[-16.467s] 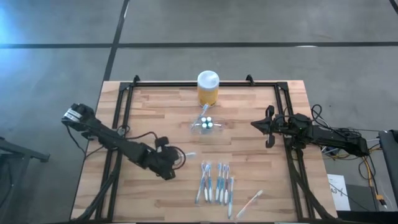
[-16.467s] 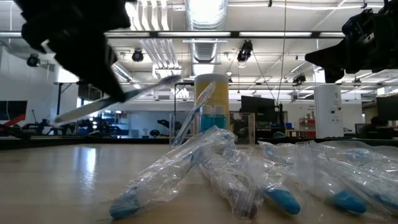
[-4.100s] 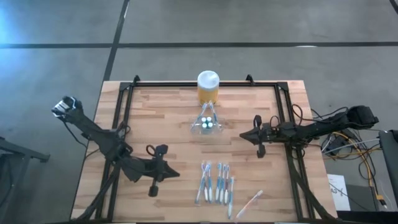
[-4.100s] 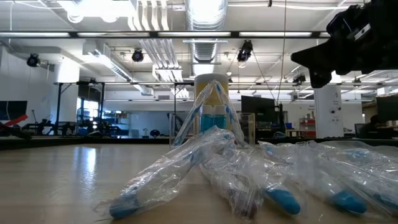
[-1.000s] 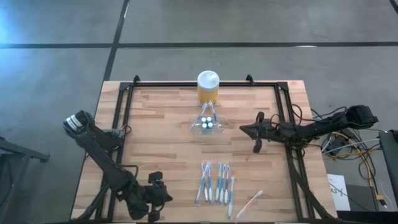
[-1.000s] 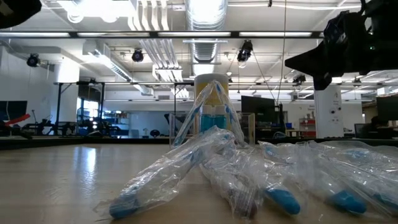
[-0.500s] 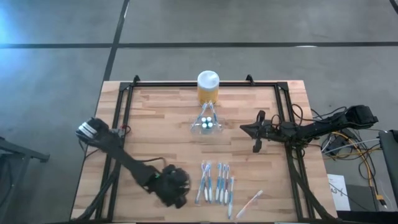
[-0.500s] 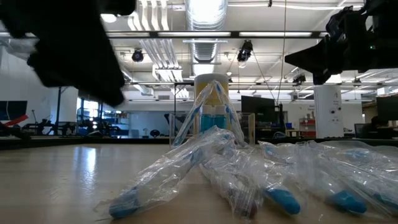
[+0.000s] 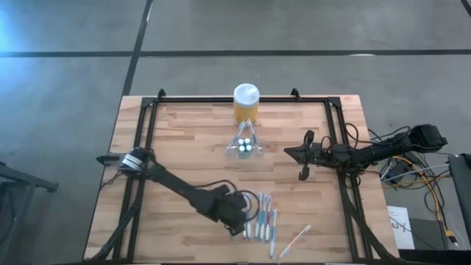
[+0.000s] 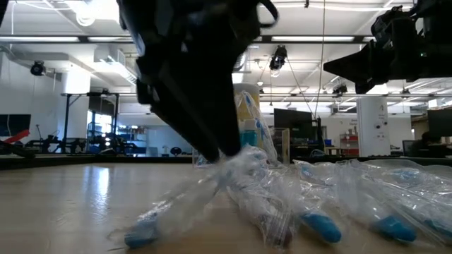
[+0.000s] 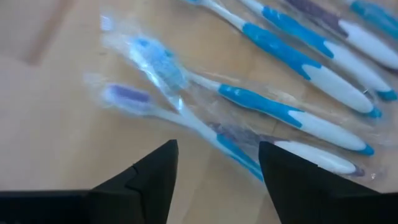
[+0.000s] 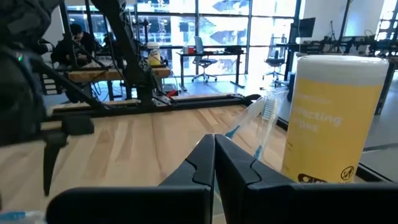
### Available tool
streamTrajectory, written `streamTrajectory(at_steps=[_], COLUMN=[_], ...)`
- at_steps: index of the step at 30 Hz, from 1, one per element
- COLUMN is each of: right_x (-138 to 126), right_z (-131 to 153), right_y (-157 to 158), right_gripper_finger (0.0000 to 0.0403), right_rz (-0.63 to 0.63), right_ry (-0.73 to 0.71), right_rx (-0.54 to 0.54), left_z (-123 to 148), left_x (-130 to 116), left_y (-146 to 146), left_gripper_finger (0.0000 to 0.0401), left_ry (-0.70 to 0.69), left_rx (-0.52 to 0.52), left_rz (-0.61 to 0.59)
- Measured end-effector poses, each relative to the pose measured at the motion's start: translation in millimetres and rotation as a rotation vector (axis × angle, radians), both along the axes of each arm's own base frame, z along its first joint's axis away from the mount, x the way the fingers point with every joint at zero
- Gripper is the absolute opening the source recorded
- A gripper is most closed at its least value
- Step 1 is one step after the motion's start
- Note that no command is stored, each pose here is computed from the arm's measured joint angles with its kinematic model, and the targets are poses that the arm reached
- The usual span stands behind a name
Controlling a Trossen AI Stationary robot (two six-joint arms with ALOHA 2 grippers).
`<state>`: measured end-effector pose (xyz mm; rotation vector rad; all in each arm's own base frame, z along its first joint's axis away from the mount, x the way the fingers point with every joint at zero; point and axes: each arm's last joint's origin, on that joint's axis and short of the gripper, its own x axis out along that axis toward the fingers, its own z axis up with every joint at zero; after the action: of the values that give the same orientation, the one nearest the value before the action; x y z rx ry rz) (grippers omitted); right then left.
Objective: Pick & Place toothbrushing station
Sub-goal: Put the blue toothbrush into the left of the transparent organizer
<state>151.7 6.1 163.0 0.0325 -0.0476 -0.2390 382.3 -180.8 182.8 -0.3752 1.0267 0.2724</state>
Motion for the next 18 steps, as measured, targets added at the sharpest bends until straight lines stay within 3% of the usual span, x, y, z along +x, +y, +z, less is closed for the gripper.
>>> streamTrajectory(at_steps=[5,11,15,18], right_x=[0,0,0,0], right_z=[-1,-1,-1,-1], right_y=[0,0,0,0], right_gripper_finger=[0.0008,0.0008,0.0008,0.0008], right_rz=[0.002,0.003,0.004,0.004], right_ry=[0.002,0.001,0.000,0.001], right_rx=[0.017,0.027,0.028,0.028], left_z=[-15,-24,-17,-3], left_x=[14,14,9,6], left_y=[-5,-4,-3,-4], left_gripper_finger=[0.0232,0.0225,0.0193,0.0147], left_ry=[0.052,0.111,0.123,0.092], left_rx=[-0.006,0.031,0.048,0.047], left_rz=[-0.041,-0.038,-0.062,-0.092])
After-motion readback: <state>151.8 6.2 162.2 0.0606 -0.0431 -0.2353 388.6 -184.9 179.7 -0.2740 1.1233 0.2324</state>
